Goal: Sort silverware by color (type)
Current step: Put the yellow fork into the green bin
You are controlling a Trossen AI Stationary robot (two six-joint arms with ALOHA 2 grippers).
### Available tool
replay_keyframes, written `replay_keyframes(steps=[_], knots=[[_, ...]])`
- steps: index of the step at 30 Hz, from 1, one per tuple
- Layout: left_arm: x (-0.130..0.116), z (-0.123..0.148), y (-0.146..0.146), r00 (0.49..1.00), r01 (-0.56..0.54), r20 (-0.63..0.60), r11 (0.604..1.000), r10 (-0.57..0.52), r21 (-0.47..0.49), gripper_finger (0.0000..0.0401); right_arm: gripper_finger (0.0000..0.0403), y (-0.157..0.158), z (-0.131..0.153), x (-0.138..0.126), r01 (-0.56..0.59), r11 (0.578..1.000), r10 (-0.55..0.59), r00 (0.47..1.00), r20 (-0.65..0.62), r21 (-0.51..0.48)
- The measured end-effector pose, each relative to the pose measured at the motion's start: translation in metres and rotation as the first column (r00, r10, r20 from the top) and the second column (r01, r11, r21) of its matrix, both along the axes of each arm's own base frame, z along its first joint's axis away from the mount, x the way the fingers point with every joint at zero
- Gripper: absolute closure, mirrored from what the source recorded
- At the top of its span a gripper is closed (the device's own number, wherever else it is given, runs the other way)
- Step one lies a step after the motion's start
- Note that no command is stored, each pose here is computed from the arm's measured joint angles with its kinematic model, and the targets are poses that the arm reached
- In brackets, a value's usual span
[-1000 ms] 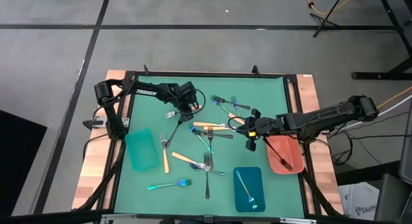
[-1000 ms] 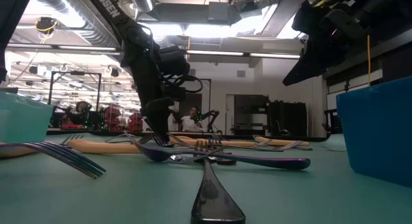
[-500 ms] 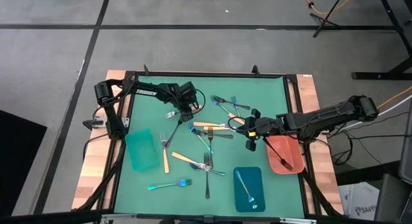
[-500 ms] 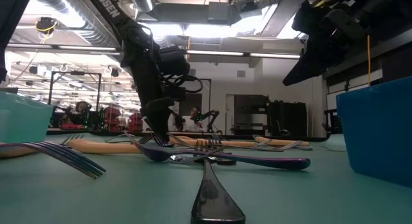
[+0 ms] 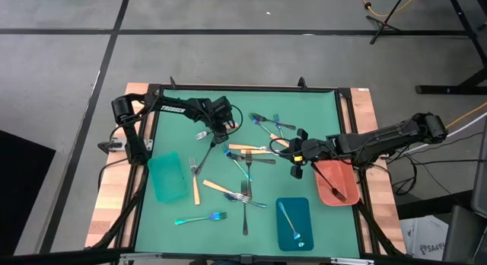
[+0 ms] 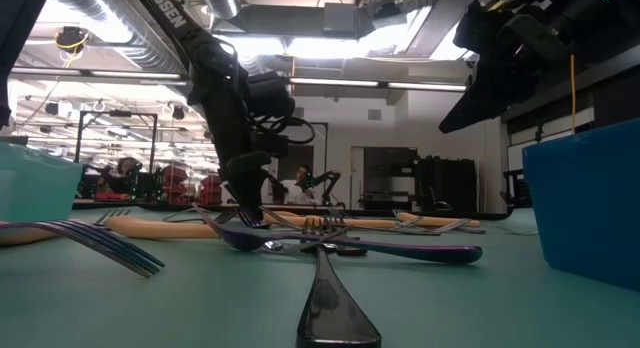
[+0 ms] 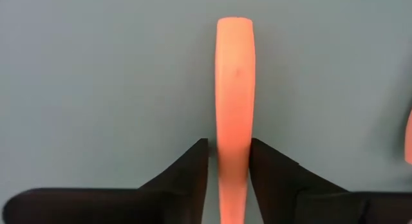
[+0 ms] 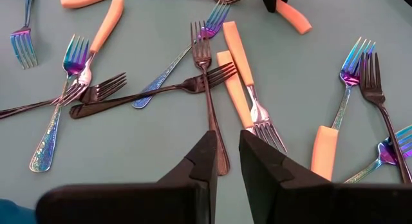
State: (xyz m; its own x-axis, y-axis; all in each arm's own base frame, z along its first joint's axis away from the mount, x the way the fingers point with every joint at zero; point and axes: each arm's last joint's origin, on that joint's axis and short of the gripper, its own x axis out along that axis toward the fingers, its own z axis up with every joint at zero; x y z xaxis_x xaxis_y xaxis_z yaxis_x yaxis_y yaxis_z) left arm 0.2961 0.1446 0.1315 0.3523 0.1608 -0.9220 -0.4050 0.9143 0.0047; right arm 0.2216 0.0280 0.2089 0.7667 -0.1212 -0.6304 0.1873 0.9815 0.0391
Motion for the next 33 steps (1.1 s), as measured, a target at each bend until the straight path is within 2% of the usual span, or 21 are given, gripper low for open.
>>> replay_keyframes(steps=[8,16,27,33], knots=[[0.000,0.001,0.000,1.000,0.001,0.007,1.000,-0.001,-0.008,0.0345,0.0347,0.000,0.000,0.000,0.000,1.000,0.000,1.000,0.000,0.000],[-0.002,0.009,-0.001,0.998,-0.048,0.037,0.999,0.049,-0.013,0.0348,0.0347,0.000,0.000,0.000,0.000,1.000,0.000,1.000,0.000,0.000],[-0.009,0.052,-0.004,0.979,-0.111,0.173,0.994,0.107,0.013,0.0348,0.0347,0.000,0.000,0.000,0.000,1.000,0.000,1.000,-0.003,0.000],[-0.020,0.088,-0.013,0.933,-0.207,0.296,0.978,0.206,-0.028,0.0348,0.0347,0.000,0.000,0.000,0.000,1.000,0.000,1.000,-0.003,0.000]])
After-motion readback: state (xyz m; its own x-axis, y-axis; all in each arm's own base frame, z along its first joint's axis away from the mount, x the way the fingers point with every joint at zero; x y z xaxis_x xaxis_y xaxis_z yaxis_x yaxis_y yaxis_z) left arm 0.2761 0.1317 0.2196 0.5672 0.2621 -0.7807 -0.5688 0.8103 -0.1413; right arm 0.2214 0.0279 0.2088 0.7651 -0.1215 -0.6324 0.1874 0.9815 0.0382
